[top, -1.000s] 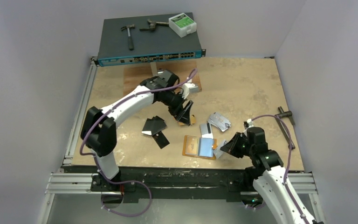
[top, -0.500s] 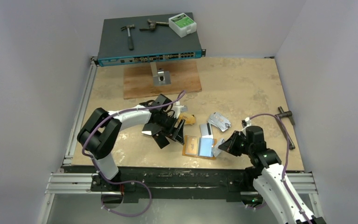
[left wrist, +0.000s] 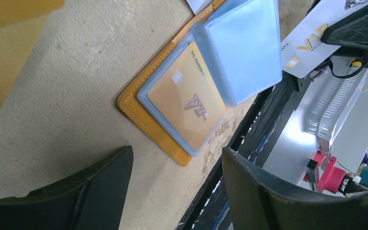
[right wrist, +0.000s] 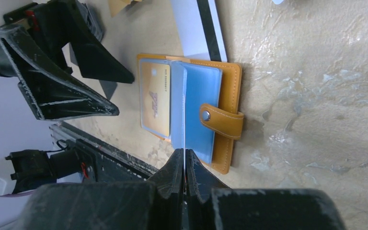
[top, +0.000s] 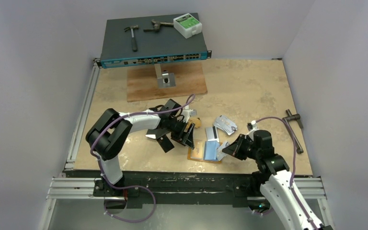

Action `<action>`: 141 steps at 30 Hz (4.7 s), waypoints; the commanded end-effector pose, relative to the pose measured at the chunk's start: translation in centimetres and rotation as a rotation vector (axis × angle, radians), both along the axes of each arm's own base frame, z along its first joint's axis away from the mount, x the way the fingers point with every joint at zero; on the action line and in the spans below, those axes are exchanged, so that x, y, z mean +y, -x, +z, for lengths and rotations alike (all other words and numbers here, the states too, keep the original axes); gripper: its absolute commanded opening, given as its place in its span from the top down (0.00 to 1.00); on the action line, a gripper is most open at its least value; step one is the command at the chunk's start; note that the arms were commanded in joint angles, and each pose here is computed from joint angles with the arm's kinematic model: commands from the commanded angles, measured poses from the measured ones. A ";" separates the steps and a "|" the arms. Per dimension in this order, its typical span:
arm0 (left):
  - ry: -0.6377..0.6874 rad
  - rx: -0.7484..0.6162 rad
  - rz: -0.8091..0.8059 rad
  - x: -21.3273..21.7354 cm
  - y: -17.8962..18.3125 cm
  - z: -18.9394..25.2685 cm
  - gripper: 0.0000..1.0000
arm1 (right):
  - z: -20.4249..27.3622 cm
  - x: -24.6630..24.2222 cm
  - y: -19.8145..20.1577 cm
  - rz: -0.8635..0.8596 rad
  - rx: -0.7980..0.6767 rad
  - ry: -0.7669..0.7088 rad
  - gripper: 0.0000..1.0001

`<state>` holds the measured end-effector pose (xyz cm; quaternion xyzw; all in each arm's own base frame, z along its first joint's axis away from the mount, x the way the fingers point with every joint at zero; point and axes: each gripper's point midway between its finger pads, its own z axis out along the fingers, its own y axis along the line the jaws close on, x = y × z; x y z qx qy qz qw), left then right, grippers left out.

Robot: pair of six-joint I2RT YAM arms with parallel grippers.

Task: Put the credit cards into the card holder
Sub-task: Turn over the card slot in the card holder.

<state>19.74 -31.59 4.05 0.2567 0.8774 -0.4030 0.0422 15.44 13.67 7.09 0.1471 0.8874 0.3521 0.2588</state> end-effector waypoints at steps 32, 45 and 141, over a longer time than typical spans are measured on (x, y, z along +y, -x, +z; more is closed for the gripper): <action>0.278 0.071 0.085 -2.1 -0.8 2.5 0.22 | 0.7 5.1 -2.1 0.106 -0.048 -0.155 1.00; 0.156 0.050 0.107 -1.5 -1.1 0.8 0.25 | -0.5 4.1 -3.2 0.106 -0.034 -0.018 1.00; 0.041 0.040 -0.008 -0.6 0.3 -1.2 0.49 | -7.9 2.6 1.9 0.028 0.150 -0.018 1.00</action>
